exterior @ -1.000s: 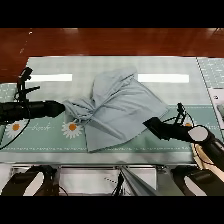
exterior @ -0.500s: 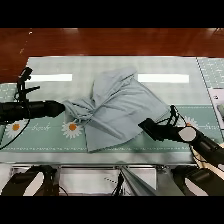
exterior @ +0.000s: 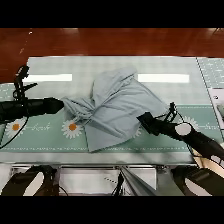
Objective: Fold the shirts.
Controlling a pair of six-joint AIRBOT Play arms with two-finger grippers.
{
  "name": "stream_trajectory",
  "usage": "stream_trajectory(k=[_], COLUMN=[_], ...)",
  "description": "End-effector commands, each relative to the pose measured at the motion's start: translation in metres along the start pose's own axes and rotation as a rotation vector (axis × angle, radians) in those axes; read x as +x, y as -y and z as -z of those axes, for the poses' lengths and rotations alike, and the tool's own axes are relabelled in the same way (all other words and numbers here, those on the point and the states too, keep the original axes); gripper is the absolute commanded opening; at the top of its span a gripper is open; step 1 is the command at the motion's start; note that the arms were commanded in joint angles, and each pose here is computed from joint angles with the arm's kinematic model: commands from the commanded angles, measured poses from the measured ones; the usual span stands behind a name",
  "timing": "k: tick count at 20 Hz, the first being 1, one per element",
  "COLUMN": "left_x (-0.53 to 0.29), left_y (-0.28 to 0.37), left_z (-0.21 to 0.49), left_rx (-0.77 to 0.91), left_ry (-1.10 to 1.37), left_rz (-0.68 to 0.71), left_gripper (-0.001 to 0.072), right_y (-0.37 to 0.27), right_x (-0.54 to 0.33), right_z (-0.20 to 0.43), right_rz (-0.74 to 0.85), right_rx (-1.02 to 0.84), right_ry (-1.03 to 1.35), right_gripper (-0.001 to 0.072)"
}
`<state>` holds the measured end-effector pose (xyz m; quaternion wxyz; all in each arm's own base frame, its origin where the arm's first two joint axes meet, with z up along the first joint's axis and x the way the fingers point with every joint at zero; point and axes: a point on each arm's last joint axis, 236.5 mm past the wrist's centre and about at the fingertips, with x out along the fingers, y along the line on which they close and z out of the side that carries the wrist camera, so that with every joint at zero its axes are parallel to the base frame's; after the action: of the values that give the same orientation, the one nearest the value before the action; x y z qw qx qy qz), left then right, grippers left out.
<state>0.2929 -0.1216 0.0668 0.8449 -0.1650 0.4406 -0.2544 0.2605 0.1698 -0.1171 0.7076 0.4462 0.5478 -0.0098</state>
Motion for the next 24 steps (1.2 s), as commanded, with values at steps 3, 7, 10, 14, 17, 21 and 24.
stream_trajectory(k=[3,7,10,14,17,21,24], left_x=[0.0,0.0,-0.003,-0.047,-0.115,-0.187,-0.196], left_y=[-0.006,-0.007,-0.005,0.025,0.068,0.112,0.12], left_z=[-0.012,-0.014,-0.019,-0.084,-0.158,-0.201,-0.197], left_rx=[0.0,0.0,0.009,0.123,0.299,0.476,0.516], left_ry=[0.05,0.06,0.071,0.24,0.481,0.653,0.633], left_rz=[-0.025,-0.03,-0.03,-0.038,-0.07,-0.132,-0.145], left_gripper=[0.0024,0.0024,0.0024,0.0024,0.0023,0.0023,0.0024], right_y=[-0.007,-0.023,-0.085,-0.223,-0.295,-0.306,-0.264], right_x=[0.012,0.009,-0.011,-0.116,-0.247,-0.374,-0.374], right_z=[0.015,0.024,0.025,-0.02,-0.075,-0.125,-0.147], right_rz=[-0.055,-0.1,-0.241,-0.524,-0.705,-0.752,-0.556], right_rx=[-0.032,-0.104,-0.284,-0.519,-0.551,-0.535,-0.542], right_ry=[-0.07,-0.115,-0.139,0.106,0.403,0.673,0.666], right_gripper=[0.0251,0.0024,0.0024,0.0024,0.0024,0.0024,0.0024])
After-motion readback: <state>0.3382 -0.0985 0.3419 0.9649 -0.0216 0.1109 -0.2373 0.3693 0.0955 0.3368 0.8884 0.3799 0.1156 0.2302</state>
